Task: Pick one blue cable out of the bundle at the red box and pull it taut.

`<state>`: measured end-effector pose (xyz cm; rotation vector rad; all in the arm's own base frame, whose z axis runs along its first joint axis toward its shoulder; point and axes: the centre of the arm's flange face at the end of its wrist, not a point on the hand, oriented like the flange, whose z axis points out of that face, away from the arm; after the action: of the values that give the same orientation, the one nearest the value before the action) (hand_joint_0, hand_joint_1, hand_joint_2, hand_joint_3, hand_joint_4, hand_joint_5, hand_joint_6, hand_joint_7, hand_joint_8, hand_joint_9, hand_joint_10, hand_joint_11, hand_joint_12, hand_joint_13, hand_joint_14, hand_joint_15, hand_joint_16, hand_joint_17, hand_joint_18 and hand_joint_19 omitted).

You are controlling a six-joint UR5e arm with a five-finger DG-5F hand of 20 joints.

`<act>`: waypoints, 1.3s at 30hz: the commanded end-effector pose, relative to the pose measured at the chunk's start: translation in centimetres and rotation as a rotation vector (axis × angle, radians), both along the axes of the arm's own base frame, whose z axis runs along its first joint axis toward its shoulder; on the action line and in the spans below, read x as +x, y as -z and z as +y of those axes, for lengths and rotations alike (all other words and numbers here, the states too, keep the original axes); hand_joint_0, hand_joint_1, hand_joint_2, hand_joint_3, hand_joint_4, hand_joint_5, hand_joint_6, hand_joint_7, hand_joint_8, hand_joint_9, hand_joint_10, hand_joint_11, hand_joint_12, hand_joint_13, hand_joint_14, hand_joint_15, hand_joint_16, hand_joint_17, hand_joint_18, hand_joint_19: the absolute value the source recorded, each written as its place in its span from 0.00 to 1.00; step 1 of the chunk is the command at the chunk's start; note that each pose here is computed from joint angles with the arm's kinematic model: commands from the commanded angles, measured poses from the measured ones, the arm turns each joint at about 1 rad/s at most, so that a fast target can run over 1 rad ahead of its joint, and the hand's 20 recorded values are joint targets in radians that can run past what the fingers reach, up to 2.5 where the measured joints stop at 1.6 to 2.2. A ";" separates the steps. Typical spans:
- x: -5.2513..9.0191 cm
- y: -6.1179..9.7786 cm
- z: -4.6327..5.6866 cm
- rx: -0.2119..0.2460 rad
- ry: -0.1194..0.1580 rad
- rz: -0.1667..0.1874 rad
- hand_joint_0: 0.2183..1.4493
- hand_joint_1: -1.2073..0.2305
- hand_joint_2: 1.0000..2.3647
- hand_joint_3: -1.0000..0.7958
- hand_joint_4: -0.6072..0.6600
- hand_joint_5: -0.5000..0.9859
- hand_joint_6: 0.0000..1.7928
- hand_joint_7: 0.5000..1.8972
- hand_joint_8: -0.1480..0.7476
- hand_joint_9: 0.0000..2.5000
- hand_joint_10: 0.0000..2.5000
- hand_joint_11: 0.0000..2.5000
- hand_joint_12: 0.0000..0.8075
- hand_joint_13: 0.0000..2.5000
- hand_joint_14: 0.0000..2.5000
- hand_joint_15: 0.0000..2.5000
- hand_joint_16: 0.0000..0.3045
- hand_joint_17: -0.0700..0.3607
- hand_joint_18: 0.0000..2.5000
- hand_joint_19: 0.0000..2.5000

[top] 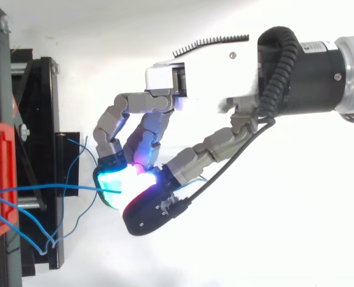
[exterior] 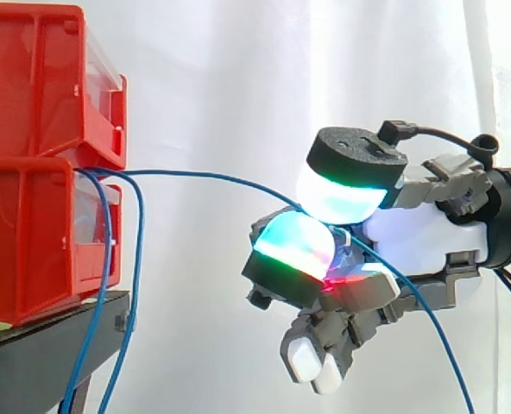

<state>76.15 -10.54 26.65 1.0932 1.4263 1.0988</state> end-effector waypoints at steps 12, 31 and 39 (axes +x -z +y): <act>-0.8 0.1 -0.6 0.001 0.002 0.051 0.34 0.21 0.01 0.54 0.54 0.28 0.51 0.44 0.63 0.50 0.00 0.47 0.53 0.33 0.00 0.17 0.20 0.48 0.29 0.14; -3.6 -1.1 -2.0 -0.043 0.007 0.198 0.34 0.21 0.01 0.54 0.55 0.28 0.51 0.45 0.64 0.48 0.00 0.43 0.54 0.32 0.00 0.16 0.20 0.48 0.28 0.14; -3.1 -0.5 -1.8 -0.044 0.011 0.145 0.34 0.21 0.01 0.54 0.55 0.28 0.51 0.44 0.64 0.47 0.00 0.42 0.54 0.32 0.00 0.16 0.20 0.48 0.28 0.14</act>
<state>72.96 -12.41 27.53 1.1748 1.5578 0.9872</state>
